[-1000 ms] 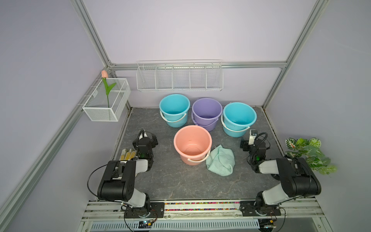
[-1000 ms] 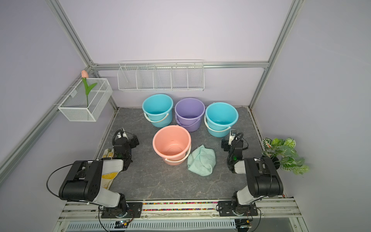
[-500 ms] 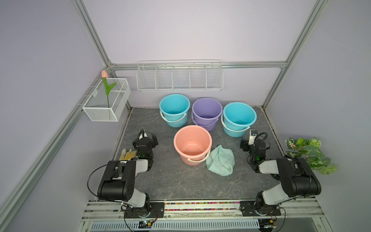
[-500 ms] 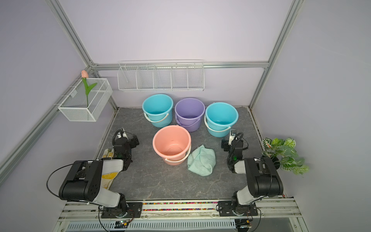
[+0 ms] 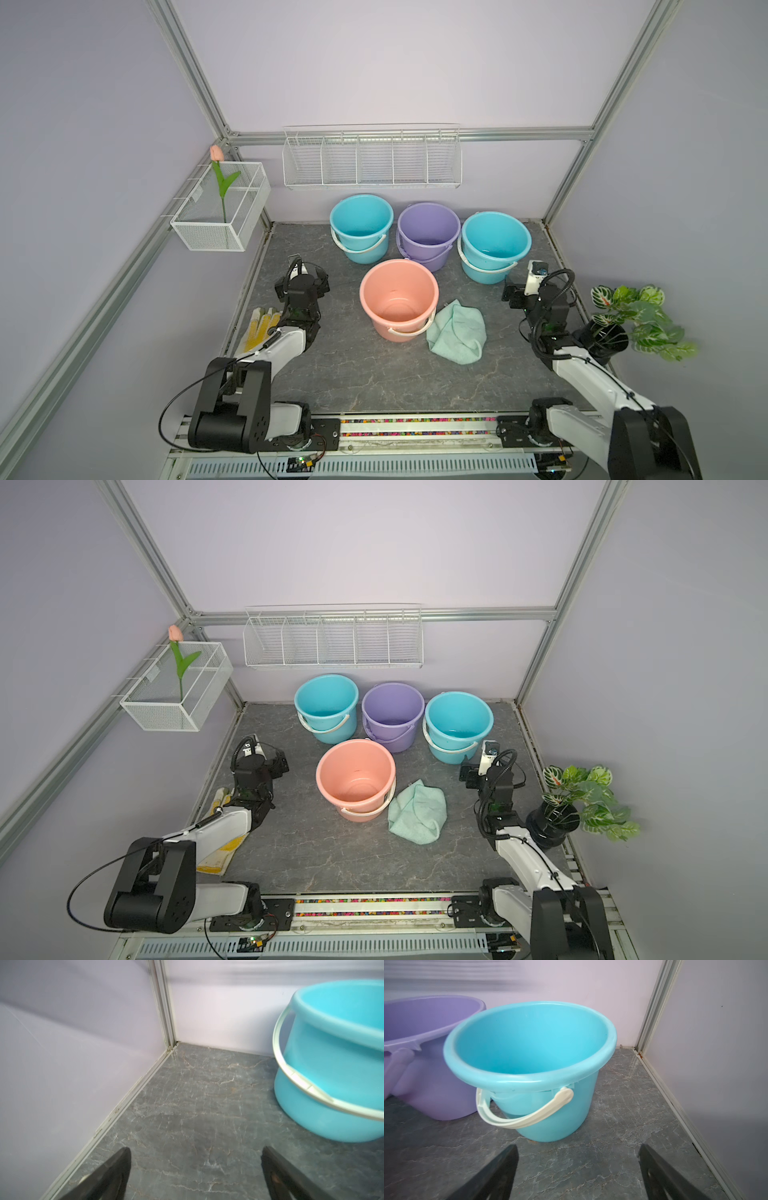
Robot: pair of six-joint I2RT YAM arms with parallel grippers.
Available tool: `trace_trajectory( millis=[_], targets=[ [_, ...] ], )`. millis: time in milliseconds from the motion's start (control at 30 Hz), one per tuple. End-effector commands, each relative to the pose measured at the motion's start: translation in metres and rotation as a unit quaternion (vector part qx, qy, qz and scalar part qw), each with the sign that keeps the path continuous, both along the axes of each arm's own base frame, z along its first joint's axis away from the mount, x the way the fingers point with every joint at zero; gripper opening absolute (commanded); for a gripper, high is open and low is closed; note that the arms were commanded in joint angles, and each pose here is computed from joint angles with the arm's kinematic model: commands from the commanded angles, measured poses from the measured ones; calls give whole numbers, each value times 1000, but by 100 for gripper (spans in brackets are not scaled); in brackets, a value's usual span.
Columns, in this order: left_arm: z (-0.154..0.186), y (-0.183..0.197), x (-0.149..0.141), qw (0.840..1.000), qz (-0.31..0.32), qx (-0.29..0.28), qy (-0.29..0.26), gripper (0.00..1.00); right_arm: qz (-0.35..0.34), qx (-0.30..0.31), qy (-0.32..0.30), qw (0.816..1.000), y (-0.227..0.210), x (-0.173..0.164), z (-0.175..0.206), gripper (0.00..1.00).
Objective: Wipe the inside of the bucket with a cloth
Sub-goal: Pick up the cleaning item at the center of the board.
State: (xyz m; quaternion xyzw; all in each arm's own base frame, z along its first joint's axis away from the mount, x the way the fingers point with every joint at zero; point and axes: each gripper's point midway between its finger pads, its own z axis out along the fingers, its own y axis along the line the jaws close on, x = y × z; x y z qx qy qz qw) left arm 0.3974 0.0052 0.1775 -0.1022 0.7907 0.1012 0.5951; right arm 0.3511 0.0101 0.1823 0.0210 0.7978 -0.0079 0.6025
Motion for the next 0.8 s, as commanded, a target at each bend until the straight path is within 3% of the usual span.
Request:
trace_trajectory(
  millis=[0, 67, 233, 400, 600, 767],
  targets=[
    [-4, -3, -14, 998, 18, -10, 64, 99, 13, 51, 82, 995, 12, -26, -15, 96],
    [0, -9, -18, 996, 13, -39, 80, 99, 22, 85, 103, 991, 20, -37, -12, 99],
    [22, -32, -32, 987, -36, -111, 113, 99, 37, 146, 185, 971, 40, -64, -16, 90],
    [48, -39, -50, 978, -50, -141, 144, 99, 70, 186, 265, 943, 66, -84, -26, 84],
    [76, -48, -63, 974, -96, -125, 161, 99, 134, 156, 341, 917, 104, -98, -38, 84],
    [68, -56, -59, 974, -137, -105, 146, 99, 164, 106, 383, 903, 133, -96, -51, 89]
  ],
)
